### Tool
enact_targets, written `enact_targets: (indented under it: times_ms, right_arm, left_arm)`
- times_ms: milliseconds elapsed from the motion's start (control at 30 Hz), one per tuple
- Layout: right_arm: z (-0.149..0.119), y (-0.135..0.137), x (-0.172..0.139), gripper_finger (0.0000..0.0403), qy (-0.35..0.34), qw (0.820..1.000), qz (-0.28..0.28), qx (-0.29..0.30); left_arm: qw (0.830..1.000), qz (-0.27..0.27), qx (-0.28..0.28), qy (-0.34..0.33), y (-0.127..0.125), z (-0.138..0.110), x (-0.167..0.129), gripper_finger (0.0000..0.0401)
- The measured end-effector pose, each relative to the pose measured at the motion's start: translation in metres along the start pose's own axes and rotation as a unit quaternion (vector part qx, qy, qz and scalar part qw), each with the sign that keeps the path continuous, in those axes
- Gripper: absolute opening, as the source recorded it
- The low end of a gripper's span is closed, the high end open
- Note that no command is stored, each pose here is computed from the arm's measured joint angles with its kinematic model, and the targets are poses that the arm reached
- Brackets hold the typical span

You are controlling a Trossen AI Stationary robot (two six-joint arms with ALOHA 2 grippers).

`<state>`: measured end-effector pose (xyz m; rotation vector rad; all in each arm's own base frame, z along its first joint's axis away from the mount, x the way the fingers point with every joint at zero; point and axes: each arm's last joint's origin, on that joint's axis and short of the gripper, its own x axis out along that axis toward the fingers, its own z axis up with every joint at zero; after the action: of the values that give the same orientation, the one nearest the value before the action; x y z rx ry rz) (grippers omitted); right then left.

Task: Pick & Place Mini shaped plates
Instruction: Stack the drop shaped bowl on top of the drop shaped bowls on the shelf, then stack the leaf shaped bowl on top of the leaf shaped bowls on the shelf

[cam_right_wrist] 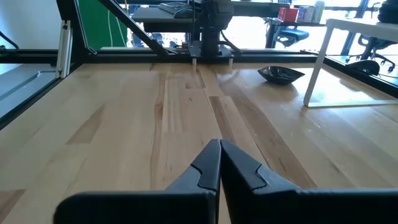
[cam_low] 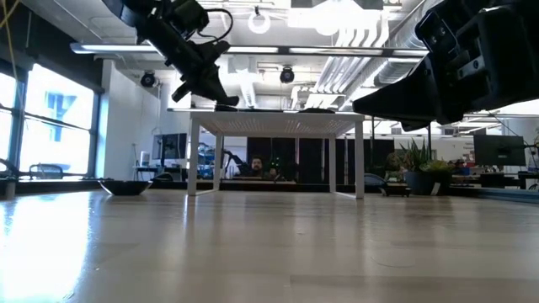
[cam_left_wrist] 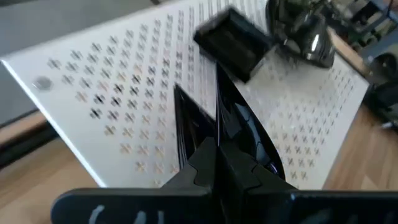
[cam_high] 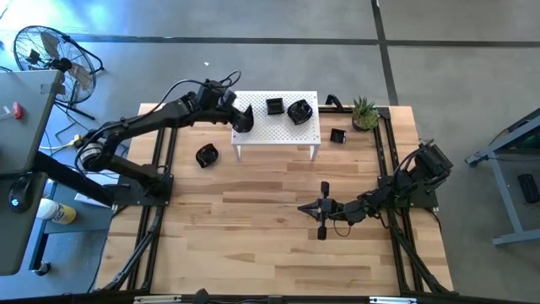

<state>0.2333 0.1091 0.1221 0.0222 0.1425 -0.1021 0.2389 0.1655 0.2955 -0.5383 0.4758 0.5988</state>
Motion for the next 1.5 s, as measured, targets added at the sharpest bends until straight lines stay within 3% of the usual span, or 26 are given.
enact_targets:
  times_ms: [300,700,933,1100,1400,1500]
  right_arm:
    - [0.0,0.0,0.0,0.0002,0.0,1.0,0.001,0.0]
    - [0.0,0.0,0.0,0.0002,0.0,1.0,0.002,0.001]
    - [0.0,0.0,0.0,0.0002,0.0,1.0,0.002,0.001]
    - [0.0,0.0,0.0,0.0005,0.0,1.0,0.002,0.001]
    - [0.0,0.0,0.0,0.0004,0.0,1.0,0.002,0.001]
    - [0.0,0.0,0.0,0.0002,0.0,1.0,0.001,0.001]
  left_arm:
    - [1.0,0.001,0.0,0.001,0.001,-0.001,0.009,0.0004]
    - [1.0,0.018,0.001,-0.002,0.002,-0.001,0.009,0.0095]
    - [1.0,0.02,0.02,0.001,-0.004,0.013,-0.001,0.0107]
    - [0.999,0.027,0.039,0.004,-0.005,0.017,-0.005,0.01]
    - [0.997,0.051,0.062,0.02,-0.005,0.013,-0.005,0.001]
    - [0.993,0.077,0.089,0.004,-0.018,0.009,-0.009,0.0005]
